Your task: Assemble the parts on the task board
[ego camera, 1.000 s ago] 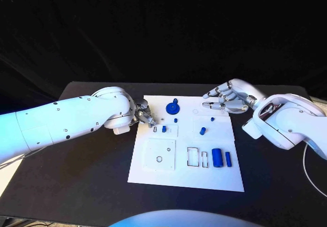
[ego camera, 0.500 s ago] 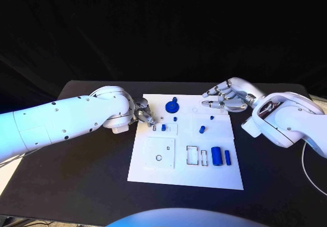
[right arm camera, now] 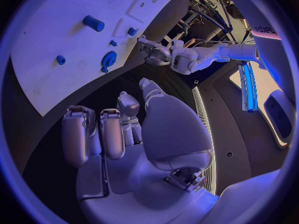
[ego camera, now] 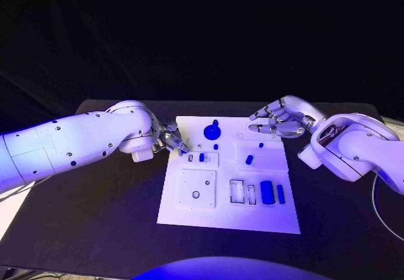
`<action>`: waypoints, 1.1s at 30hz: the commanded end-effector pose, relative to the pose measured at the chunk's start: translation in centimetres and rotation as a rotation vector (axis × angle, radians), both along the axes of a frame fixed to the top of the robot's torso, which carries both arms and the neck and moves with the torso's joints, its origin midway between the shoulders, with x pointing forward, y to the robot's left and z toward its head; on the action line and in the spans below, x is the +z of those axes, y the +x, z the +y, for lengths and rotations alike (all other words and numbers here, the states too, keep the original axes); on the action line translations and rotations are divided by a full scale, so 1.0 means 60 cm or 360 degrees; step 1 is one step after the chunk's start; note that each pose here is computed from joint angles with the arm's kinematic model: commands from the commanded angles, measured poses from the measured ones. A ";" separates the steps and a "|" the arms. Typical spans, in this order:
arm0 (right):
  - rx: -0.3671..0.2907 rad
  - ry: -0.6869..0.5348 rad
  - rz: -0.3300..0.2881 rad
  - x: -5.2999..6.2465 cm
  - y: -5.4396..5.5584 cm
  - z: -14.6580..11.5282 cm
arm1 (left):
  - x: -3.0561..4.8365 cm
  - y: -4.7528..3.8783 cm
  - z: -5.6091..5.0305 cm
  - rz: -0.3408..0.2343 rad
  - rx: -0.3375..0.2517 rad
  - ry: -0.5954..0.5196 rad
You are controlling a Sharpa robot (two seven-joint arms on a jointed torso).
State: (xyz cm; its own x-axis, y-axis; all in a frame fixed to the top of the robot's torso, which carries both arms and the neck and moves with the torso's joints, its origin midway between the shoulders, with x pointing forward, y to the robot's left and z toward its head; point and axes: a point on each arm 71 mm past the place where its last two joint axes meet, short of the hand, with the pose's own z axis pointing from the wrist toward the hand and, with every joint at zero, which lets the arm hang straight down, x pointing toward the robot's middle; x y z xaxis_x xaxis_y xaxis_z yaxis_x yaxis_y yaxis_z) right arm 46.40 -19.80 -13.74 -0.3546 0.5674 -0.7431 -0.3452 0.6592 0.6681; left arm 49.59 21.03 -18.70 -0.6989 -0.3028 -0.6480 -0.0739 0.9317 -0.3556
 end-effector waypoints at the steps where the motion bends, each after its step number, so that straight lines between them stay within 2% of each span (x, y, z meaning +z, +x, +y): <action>1: 0.0019 -0.0019 0.0004 -0.002 -0.001 0.002 | -0.005 -0.006 -0.003 0.0230 -0.0057 -0.0073; 9: 0.0016 -0.0020 0.0006 -0.002 0.001 0.002 | -0.001 0.001 -0.011 0.0402 -0.0128 -0.0098; 14: 0.0015 -0.0021 0.0007 -0.003 0.001 0.002 | 0.012 0.017 -0.015 0.0469 -0.0193 -0.0030; 17: 0.0016 -0.0021 0.0007 -0.003 0.001 0.002 | 0.017 0.032 -0.016 0.0462 -0.0194 0.0022; 22: 0.0017 -0.0021 0.0007 -0.003 0.001 0.003 | 0.019 0.051 -0.018 0.0390 -0.0204 0.0144; 26: 0.0017 -0.0021 0.0008 -0.003 0.001 0.003 | 0.019 0.059 -0.022 0.0352 -0.0229 0.0236; 33: 0.0020 -0.0021 0.0009 -0.003 0.001 0.004 | 0.016 0.064 -0.033 0.0365 -0.0274 0.0317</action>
State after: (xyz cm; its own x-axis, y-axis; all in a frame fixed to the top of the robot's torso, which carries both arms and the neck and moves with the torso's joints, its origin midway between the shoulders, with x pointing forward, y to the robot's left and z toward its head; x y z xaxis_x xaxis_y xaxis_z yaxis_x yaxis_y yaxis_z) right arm 46.50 -19.66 -13.86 -0.3575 0.5657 -0.7431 -0.3435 0.6602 0.6679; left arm 53.51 19.00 -17.74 -0.8535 -0.1263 -0.5055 -0.0132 0.9751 -0.2213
